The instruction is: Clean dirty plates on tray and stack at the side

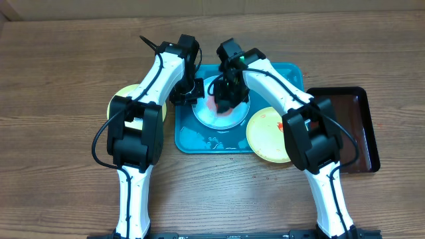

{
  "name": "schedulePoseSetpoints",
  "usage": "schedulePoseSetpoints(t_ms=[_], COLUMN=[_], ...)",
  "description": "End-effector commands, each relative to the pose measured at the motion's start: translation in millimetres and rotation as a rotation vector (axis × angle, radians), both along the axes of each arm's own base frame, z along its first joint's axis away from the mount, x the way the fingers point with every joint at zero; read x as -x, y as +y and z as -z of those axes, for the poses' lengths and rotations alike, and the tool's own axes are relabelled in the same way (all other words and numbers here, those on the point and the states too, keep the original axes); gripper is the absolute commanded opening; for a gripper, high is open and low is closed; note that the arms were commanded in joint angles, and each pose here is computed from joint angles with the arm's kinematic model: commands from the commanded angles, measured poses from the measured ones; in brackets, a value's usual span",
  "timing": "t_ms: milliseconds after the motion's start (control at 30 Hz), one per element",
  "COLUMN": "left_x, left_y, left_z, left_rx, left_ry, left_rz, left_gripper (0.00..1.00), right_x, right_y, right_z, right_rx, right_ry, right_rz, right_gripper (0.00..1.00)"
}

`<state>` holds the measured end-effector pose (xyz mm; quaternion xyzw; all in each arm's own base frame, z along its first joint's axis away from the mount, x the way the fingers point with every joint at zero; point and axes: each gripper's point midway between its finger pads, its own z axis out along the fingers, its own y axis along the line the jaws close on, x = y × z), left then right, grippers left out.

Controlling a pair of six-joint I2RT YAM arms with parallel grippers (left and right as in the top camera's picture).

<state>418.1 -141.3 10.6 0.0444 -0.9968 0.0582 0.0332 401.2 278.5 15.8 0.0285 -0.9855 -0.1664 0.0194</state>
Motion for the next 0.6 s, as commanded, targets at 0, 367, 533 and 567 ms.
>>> schedulePoseSetpoints(t_ms=[0, 367, 533, 567], left_x=[5.0, 5.4, 5.3, 5.4], left_y=[-1.6, -1.4, -1.6, -1.5], left_z=[7.3, 7.1, 7.1, 7.2], left_rx=[-0.011, -0.011, -0.010, -0.010], left_ry=[0.012, 0.013, 0.012, 0.013], left_rz=[0.021, 0.029, 0.029, 0.029], left_gripper=[0.04, 0.04, 0.04, 0.04], right_x=[34.5, -0.6, -38.8, -43.8], right_y=[0.1, -86.6, -77.0, -72.0], right_z=[8.3, 17.0, 16.4, 15.7], right_rx=[-0.017, 0.164, 0.093, 0.076], right_ry=[0.159, 0.134, -0.010, -0.033], right_rz=[-0.009, 0.173, 0.190, 0.186], right_gripper=[0.04, 0.04, 0.04, 0.04])
